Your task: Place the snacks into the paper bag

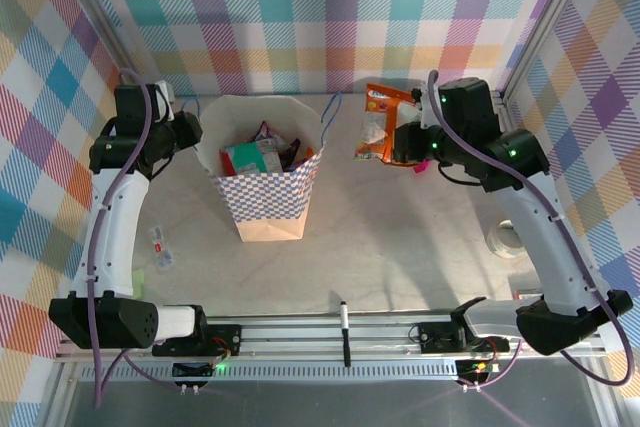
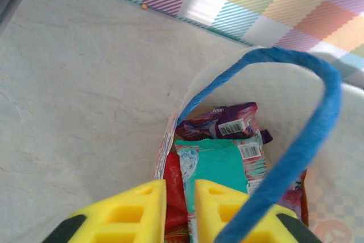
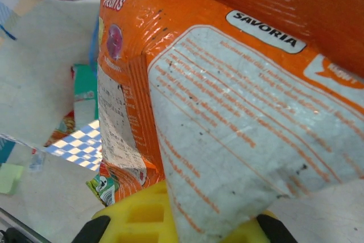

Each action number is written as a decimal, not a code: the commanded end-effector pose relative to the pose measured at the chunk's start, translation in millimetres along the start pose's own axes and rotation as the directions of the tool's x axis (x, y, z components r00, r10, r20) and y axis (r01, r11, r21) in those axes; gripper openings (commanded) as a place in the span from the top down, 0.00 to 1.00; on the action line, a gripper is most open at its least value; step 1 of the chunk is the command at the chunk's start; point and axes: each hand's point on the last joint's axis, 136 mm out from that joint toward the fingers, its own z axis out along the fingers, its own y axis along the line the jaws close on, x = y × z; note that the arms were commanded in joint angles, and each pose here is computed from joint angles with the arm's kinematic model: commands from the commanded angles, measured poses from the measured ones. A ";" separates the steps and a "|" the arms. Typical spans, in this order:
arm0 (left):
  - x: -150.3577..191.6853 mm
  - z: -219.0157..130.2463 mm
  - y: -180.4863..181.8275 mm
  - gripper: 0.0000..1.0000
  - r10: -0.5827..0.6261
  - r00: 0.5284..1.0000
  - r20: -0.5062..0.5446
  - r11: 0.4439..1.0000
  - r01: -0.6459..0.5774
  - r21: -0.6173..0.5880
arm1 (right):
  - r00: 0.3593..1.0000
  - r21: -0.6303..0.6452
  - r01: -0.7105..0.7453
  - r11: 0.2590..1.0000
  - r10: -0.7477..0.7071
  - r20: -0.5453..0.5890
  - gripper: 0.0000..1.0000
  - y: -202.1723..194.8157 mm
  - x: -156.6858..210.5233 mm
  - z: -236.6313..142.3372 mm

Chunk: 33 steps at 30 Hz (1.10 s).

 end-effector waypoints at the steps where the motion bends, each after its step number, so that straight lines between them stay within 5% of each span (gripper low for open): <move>1: -13.9 -5.0 1.1 0.88 -0.039 0.998 0.053 0.999 0.037 0.022 | 0.994 -0.098 0.065 0.993 -0.056 0.090 0.96 28.6 -28.9 -8.2; 14: 0.9 -2.2 -0.5 0.99 -0.114 0.994 -0.004 0.988 0.114 0.103 | 0.979 -0.291 0.185 0.939 -0.152 0.134 0.96 104.3 -60.8 18.9; 33: 9.3 0.5 11.5 1.00 -0.107 0.994 -0.007 0.992 0.107 0.068 | 0.990 -0.433 0.123 0.893 -0.142 -0.013 0.97 155.7 -54.7 114.8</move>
